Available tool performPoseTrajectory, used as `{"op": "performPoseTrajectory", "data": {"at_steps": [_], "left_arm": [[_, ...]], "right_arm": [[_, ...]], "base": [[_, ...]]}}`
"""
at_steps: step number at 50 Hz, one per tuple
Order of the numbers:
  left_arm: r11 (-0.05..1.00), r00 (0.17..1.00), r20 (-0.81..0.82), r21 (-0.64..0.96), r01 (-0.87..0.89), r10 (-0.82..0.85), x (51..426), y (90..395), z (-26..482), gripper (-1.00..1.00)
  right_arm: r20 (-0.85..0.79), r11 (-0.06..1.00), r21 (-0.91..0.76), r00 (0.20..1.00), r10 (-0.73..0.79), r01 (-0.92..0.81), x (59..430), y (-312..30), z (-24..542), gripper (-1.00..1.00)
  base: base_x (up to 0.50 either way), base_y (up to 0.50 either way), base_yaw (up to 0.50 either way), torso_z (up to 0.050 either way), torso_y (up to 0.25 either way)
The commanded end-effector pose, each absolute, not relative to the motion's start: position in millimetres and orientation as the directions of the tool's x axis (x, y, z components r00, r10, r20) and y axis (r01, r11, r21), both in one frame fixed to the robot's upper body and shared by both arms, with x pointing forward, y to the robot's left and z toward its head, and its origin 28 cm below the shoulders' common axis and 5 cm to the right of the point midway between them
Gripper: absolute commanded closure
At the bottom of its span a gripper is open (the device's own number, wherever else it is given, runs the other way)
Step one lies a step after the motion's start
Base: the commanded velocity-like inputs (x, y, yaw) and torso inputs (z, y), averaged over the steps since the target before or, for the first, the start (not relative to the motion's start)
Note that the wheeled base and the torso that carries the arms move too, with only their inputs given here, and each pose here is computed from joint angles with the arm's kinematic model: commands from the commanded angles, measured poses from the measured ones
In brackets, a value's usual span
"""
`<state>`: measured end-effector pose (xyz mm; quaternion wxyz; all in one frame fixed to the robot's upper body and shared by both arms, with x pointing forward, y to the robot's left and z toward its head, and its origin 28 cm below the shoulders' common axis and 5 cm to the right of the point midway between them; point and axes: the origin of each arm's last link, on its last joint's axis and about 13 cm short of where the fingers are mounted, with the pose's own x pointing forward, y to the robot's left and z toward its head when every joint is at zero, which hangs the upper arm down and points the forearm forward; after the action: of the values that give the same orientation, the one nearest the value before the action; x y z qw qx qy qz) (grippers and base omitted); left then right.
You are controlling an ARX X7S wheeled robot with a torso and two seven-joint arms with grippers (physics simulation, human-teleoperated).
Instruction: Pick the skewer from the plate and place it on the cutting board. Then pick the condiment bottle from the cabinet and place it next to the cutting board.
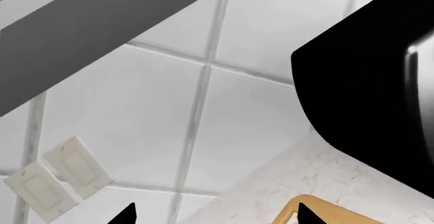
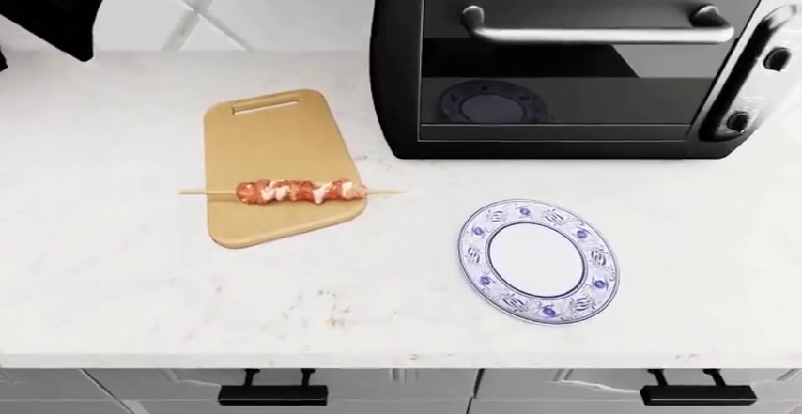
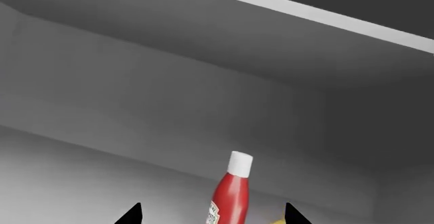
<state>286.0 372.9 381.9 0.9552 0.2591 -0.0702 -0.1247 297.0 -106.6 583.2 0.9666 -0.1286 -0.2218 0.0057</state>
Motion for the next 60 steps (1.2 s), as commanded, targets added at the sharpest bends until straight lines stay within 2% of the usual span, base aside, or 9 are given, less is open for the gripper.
{"op": "performPoseTrajectory", "data": {"at_steps": [1,41,60], "left_arm": [[0.833,0.961,0.073,0.518,0.193,-0.268,286,373,385,-1.0],[0.826,0.968,0.047,0.533,0.185,-0.247,288,372,382,-1.0],[0.819,0.968,0.039,0.542,0.187,-0.247,290,372,379,-1.0]], "right_arm": [[0.424,0.967,-0.247,0.904,0.049,0.064,297,-110,583,-1.0],[0.428,0.976,-0.194,0.904,-0.007,0.099,295,-123,583,-1.0],[0.276,0.996,-0.089,0.961,0.0,0.025,308,-130,563,-1.0]], "base": [[0.2,0.0,0.0,0.0,0.0],[0.2,0.0,0.0,0.0,0.0],[0.2,0.0,0.0,0.0,0.0]]}}
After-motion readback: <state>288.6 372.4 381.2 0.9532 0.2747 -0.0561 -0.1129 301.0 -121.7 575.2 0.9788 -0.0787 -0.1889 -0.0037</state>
